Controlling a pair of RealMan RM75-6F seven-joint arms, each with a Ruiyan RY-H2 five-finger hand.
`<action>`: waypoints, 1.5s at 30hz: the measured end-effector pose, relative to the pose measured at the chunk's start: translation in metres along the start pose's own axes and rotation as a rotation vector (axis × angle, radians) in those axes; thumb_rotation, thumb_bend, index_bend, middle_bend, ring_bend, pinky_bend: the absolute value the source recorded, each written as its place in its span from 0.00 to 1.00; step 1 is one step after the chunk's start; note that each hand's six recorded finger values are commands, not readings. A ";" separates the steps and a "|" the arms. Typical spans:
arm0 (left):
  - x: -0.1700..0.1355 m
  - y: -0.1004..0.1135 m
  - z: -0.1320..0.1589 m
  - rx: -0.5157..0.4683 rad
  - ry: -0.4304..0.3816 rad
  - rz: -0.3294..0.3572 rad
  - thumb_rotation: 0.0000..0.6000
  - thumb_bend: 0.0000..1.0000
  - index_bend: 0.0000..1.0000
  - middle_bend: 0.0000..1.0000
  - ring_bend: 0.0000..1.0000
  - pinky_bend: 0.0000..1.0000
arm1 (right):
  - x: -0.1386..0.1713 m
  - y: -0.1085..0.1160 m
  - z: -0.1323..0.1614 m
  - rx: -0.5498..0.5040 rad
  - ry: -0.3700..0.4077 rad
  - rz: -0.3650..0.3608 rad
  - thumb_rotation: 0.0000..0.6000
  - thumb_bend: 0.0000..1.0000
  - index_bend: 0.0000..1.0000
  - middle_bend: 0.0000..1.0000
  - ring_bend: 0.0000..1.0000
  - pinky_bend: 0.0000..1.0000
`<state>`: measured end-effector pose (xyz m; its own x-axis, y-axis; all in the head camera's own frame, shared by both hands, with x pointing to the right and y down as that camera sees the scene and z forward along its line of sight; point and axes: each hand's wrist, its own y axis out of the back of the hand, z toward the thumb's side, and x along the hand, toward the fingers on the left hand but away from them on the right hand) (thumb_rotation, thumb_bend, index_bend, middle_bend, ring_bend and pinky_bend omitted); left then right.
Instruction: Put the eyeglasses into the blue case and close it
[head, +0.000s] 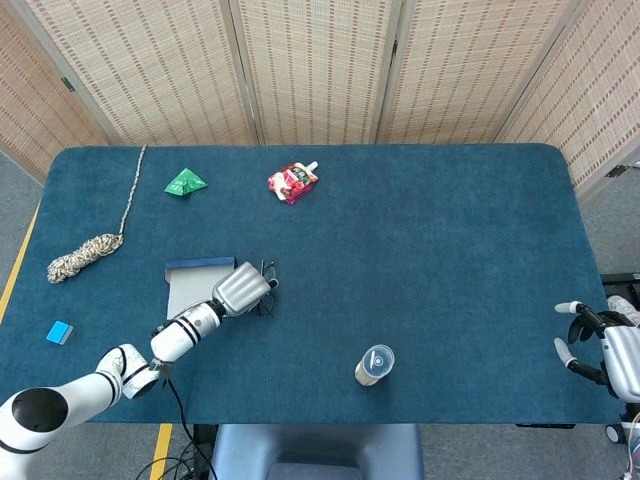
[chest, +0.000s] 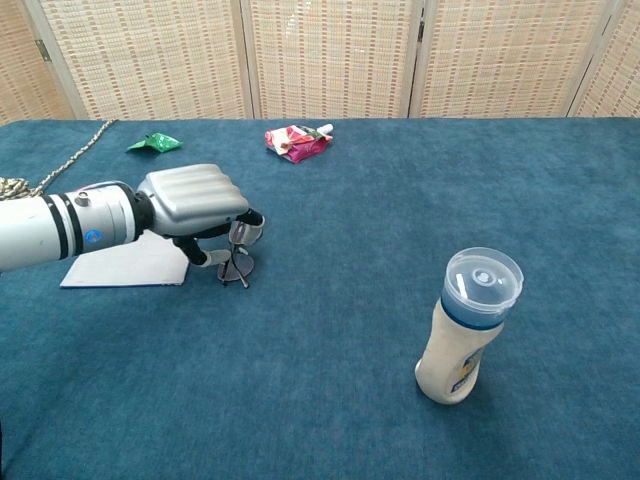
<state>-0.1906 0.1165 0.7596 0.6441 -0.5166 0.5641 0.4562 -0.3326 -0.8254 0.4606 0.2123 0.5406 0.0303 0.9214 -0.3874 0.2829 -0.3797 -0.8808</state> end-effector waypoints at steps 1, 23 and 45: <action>0.000 -0.001 0.000 -0.001 0.001 -0.002 1.00 0.38 0.45 0.92 0.87 0.87 | 0.000 0.000 0.000 0.000 -0.001 0.000 1.00 0.35 0.33 0.63 0.60 0.35; -0.008 -0.010 -0.011 -0.001 0.022 -0.040 1.00 0.38 0.51 0.92 0.87 0.87 | 0.001 0.001 0.000 0.002 -0.001 -0.004 1.00 0.34 0.33 0.63 0.60 0.35; -0.024 0.008 -0.002 -0.204 0.031 0.060 1.00 0.38 0.73 0.94 0.89 0.87 | 0.002 0.003 0.001 -0.004 0.004 -0.011 1.00 0.35 0.33 0.63 0.60 0.35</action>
<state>-0.2033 0.1247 0.7391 0.6454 -0.5636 0.5156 0.2818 -0.4517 -0.8465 0.4607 0.2131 0.5368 0.0316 0.9257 -0.3769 0.2871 -0.3696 -0.8837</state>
